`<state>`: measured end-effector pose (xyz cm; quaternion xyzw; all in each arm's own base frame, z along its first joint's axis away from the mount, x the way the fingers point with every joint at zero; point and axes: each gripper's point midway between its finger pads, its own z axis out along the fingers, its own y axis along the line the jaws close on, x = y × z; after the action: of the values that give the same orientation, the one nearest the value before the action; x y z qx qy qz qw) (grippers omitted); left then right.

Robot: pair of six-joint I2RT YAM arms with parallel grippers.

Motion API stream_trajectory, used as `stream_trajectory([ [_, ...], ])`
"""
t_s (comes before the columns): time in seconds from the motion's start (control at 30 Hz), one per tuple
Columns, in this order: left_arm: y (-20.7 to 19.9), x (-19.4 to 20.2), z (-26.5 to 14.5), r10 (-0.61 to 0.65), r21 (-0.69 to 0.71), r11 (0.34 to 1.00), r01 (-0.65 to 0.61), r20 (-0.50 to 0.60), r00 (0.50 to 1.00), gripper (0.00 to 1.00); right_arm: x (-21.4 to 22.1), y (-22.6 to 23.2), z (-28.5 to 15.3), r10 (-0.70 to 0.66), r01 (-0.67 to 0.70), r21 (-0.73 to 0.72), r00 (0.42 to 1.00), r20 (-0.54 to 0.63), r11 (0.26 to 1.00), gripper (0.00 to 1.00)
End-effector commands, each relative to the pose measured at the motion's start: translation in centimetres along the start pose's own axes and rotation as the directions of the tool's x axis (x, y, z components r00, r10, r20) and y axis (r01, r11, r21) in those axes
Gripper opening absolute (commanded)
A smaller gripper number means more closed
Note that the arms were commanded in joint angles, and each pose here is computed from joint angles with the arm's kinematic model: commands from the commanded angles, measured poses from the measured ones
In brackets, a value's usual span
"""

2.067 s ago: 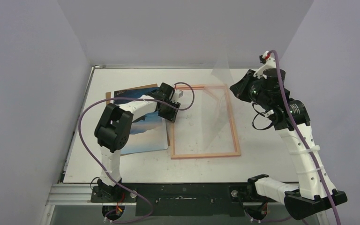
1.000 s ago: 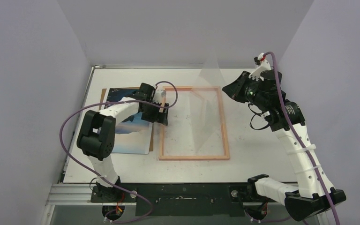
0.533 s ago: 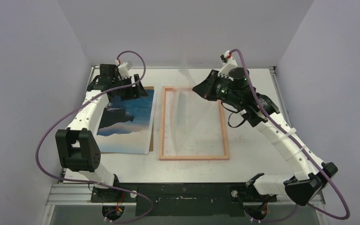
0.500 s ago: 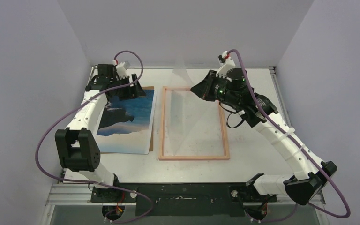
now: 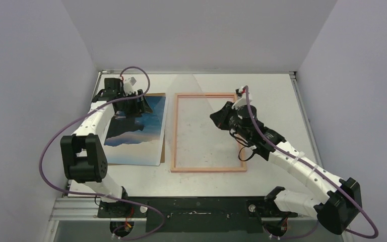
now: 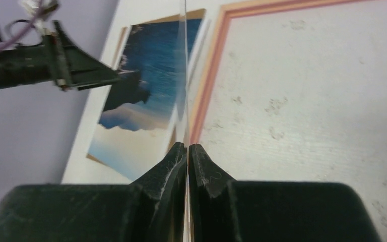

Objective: Put the photo into the frame
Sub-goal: Place the photo frame item in the photo frame.

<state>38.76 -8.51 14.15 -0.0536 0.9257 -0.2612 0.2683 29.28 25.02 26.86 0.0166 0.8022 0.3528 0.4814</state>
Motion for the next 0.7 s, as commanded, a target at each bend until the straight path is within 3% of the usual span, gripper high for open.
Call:
stream_trajectory([
  [0.0, 0.2, 0.0, 0.7, 0.007, -0.002, 1.000, -0.007, 0.013, 1.000, 0.61, -0.6, -3.3, 0.9, 0.048, -0.062, 0.084, 0.986, 0.161, 0.995, 0.05],
  [0.4, -0.6, 1.8, 1.8, 0.057, -0.006, 0.998, -0.057, -0.032, 0.998, 0.53, 0.9, -8.9, -0.9, 0.004, -0.061, 0.262, 0.977, 0.213, 0.963, 0.05],
  [0.67, -2.1, 3.6, 3.2, 0.107, -0.003, 0.994, -0.107, -0.086, 0.991, 0.51, 0.9, -11.1, -1.5, 0.015, -0.087, 0.289, 0.970, 0.243, 0.953, 0.05],
])
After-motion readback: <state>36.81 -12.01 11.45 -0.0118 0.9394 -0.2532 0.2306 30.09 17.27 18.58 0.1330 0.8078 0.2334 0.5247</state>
